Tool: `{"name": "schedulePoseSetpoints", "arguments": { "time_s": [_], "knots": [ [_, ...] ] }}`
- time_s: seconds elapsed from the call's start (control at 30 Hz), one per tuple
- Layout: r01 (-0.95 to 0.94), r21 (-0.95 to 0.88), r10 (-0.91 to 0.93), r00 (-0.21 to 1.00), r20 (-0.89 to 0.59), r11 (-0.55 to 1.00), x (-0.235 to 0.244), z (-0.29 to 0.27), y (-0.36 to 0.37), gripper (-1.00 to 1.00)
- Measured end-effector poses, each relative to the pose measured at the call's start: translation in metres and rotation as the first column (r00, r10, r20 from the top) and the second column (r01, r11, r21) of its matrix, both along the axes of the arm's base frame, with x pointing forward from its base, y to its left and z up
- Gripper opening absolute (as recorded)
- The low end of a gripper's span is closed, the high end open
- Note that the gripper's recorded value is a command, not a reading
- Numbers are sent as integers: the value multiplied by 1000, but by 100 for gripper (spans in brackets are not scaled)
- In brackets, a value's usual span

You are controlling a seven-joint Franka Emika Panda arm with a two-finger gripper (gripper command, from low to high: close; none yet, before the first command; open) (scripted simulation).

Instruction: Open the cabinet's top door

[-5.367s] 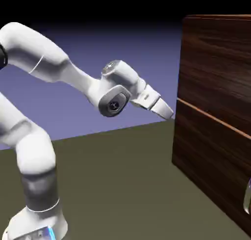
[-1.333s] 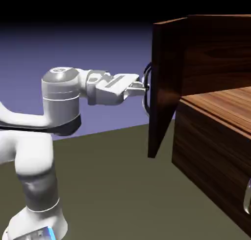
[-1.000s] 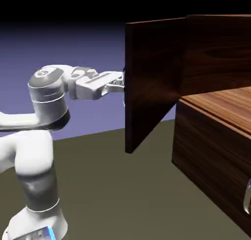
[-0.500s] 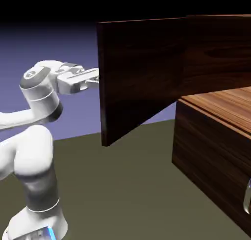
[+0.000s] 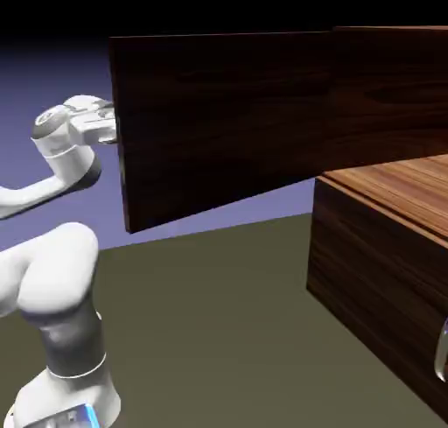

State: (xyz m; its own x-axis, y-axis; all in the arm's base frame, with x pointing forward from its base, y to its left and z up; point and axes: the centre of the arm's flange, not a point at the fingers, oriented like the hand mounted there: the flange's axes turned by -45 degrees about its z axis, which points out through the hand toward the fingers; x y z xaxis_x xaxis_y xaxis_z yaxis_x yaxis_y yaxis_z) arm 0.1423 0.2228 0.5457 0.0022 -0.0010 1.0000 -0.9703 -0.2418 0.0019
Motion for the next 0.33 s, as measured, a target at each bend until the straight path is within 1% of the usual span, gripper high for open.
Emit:
{"name": "schedulePoseSetpoints", "arguments": {
  "time_s": [0.33],
  "knots": [
    [191,-1,-191,982,1,982,14,0,97,-100]
  ]
}}
